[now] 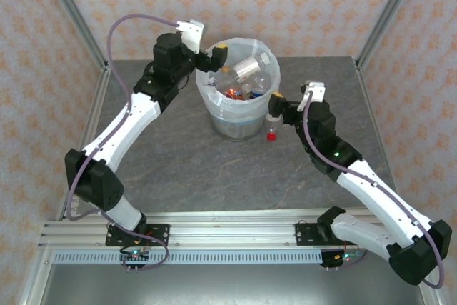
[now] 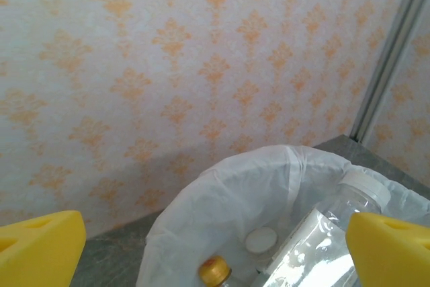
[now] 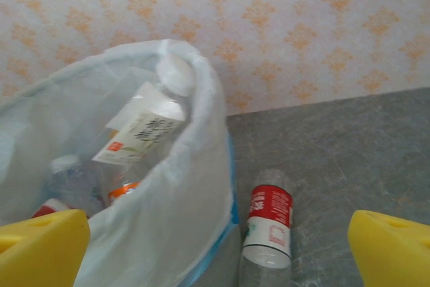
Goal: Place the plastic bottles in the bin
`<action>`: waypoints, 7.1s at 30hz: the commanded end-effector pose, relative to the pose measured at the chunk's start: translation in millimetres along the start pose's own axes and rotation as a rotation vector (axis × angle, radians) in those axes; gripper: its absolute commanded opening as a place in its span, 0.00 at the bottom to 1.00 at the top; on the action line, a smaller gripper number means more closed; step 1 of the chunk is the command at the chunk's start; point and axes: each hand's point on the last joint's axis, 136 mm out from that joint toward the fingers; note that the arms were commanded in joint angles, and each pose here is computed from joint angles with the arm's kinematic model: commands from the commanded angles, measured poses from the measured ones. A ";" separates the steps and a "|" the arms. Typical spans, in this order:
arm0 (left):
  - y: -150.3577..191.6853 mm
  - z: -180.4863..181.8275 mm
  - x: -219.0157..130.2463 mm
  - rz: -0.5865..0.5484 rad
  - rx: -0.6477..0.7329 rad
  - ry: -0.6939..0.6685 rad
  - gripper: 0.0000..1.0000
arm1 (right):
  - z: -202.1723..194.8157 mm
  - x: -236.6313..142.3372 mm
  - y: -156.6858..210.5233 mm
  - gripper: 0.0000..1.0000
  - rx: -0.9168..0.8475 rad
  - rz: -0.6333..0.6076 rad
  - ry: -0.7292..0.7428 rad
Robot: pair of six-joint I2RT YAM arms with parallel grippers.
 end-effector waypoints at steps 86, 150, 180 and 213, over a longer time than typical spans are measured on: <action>149.6 125.3 -191.4 0.069 -0.342 -0.750 1.00 | -114.8 193.4 230.8 0.88 0.376 0.870 0.483; 128.7 101.7 -169.9 0.022 -0.494 -0.563 1.00 | 21.6 42.5 -127.2 0.54 0.140 -0.222 -0.264; 141.7 100.4 -169.3 0.088 -0.459 -0.563 1.00 | 128.4 123.5 -88.3 0.67 0.349 -0.327 -0.052; 154.1 101.5 -160.0 0.125 -0.491 -0.568 1.00 | 99.9 148.2 -88.4 0.99 -0.297 0.260 0.123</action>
Point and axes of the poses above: each hand's point on the last joint's axis, 136 mm out from that joint toward the fingers, its own x axis out along the fingers, its own z axis along the line the jaws close on, y = z × x, and after that the axes turned 4 degrees about -x, right-handed
